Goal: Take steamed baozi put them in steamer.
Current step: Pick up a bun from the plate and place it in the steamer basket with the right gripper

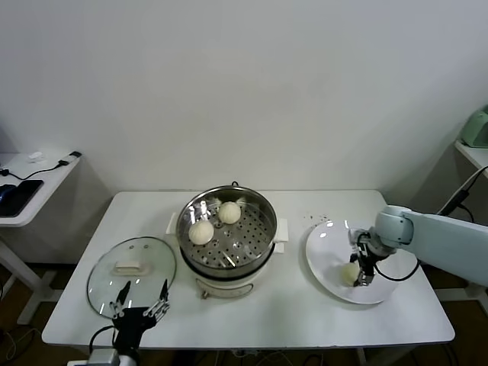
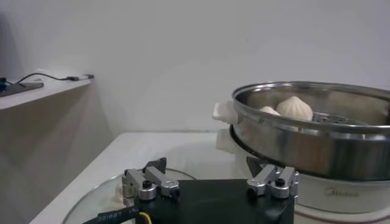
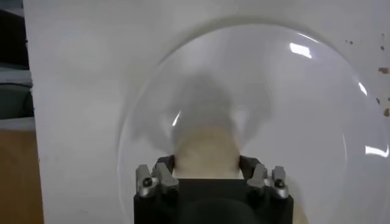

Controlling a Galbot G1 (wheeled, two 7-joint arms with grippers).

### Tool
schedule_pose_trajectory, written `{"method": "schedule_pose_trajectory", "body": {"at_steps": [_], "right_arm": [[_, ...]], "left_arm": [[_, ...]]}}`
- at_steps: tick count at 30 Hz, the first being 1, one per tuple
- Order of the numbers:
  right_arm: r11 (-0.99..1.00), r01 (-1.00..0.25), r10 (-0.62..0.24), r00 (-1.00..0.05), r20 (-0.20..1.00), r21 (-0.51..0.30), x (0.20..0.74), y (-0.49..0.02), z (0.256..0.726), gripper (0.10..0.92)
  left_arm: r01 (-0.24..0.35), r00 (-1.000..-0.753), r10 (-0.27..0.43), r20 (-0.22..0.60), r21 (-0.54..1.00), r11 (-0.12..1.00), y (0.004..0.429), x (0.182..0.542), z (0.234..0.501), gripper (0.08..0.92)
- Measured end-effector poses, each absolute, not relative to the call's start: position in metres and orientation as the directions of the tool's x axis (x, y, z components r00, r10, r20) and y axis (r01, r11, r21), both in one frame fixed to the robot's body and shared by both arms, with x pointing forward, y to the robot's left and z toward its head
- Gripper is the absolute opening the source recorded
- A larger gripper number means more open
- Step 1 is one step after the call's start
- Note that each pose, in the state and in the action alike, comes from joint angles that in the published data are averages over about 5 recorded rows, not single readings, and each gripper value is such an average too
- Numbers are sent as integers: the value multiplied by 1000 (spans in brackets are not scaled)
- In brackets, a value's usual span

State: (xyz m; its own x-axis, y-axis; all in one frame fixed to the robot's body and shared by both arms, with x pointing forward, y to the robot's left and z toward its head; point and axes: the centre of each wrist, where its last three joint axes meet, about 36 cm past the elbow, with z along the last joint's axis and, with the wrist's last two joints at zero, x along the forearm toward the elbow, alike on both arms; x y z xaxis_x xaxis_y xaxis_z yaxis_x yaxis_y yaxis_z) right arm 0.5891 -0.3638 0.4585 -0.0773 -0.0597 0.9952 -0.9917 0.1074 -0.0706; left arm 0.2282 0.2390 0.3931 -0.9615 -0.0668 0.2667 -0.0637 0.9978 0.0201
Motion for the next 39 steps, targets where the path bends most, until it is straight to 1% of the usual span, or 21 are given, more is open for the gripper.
{"method": "schedule_pose_trajectory", "body": {"at_steps": [3,6,9,12,15,19,24,27,30,34,39], "right_arm": [[96,-993,-69,-82,994,-75,593,-364,471,655],[71,-994,-82,-95,992,-89,602,-360,493,654],[31,-993,-99,-116,988,-114,616,-351,528,653],[-26,-988,-124,-146,982,-150,632,-335,571,653],[-107,-974,-154,-184,971,-201,645,-309,621,653],[-253,-930,-200,-218,955,-265,653,-258,680,653],[-468,-830,-243,-208,947,-303,649,-185,724,653],[-602,-741,-250,-178,952,-297,644,-142,734,653],[-724,-632,-245,-139,960,-276,636,-104,731,653],[-846,-476,-230,-83,970,-241,627,-64,715,653],[-931,-304,-205,-24,978,-202,618,-28,687,653]], "left_arm": [[-63,-962,-65,263,19,998,238,228,395,823],[-61,-963,-64,260,18,998,238,228,396,823],[-60,-964,-62,258,19,998,238,228,398,823],[-57,-965,-61,257,21,998,238,227,399,823],[-56,-965,-60,256,23,998,238,227,399,823],[-55,-965,-59,254,24,998,238,227,400,823],[-60,-966,-64,249,24,998,240,226,402,823],[-64,-966,-68,249,24,998,241,226,402,823],[-67,-966,-71,248,24,997,242,225,401,823],[-72,-965,-75,251,23,997,241,225,399,823],[-74,-965,-77,252,21,997,241,224,398,823]]}}
